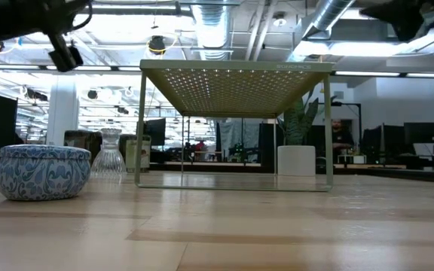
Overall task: Stock candles and holders on shelf
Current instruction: Put the light blue scented candle on the shelf aligned with the other scented candles
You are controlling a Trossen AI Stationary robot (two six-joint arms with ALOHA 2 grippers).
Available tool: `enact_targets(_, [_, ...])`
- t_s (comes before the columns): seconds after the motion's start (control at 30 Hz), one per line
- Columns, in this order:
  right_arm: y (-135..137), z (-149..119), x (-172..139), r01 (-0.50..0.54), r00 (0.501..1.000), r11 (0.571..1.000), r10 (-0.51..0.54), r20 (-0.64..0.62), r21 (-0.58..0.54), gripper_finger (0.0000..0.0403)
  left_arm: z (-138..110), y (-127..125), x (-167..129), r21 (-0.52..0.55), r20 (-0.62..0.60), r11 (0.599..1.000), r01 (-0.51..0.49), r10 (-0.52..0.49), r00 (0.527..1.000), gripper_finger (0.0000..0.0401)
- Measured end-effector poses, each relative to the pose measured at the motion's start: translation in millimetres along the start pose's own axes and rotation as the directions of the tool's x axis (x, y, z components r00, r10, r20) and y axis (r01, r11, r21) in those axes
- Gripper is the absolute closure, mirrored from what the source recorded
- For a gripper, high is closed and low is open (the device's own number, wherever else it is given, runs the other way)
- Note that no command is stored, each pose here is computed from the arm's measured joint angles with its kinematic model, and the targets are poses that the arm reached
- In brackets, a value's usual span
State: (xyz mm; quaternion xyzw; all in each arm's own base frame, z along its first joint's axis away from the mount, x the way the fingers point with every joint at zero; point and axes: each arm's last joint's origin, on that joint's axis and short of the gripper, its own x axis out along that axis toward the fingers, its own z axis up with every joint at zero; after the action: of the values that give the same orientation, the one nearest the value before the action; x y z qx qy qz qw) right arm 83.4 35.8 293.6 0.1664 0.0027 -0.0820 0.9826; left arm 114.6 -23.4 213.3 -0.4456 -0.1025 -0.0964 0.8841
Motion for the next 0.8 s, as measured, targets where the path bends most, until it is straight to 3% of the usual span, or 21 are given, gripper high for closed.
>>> enact_targets(0.07, [-3,-3,-6,-0.138,0.989,0.990,0.137,0.064,0.016,0.0097,2,-2,2,-0.005,0.027,1.000,0.022,-0.021,0.999,0.0396])
enact_targets(0.17, [-9,-9,-15,-0.339,0.927,0.940,0.339,0.162,-0.029,0.0097,3,-3,5,-0.009,0.052,0.999,0.037,-0.036,0.998,0.0396])
enact_targets(0.23, [-15,-16,-20,-0.401,0.890,0.914,0.405,0.208,-0.063,0.0097,3,-4,6,-0.011,0.067,0.999,0.041,-0.040,0.997,0.0396])
enact_targets(0.37, [-21,-35,-20,-0.401,0.885,0.913,0.409,0.223,-0.081,0.0103,4,-6,11,-0.010,0.067,0.999,0.041,-0.040,0.997,0.0397])
enact_targets(0.5, [-17,-53,-15,-0.509,0.837,0.853,0.522,0.165,-0.119,0.0111,6,-13,24,0.004,0.033,1.000,0.028,-0.028,0.999,0.0397])
enact_targets(0.8, [-25,-98,-2,-0.425,0.902,0.903,0.417,0.112,0.059,0.0112,-4,-18,69,0.052,-0.185,0.999,-0.017,0.026,0.982,0.0398])
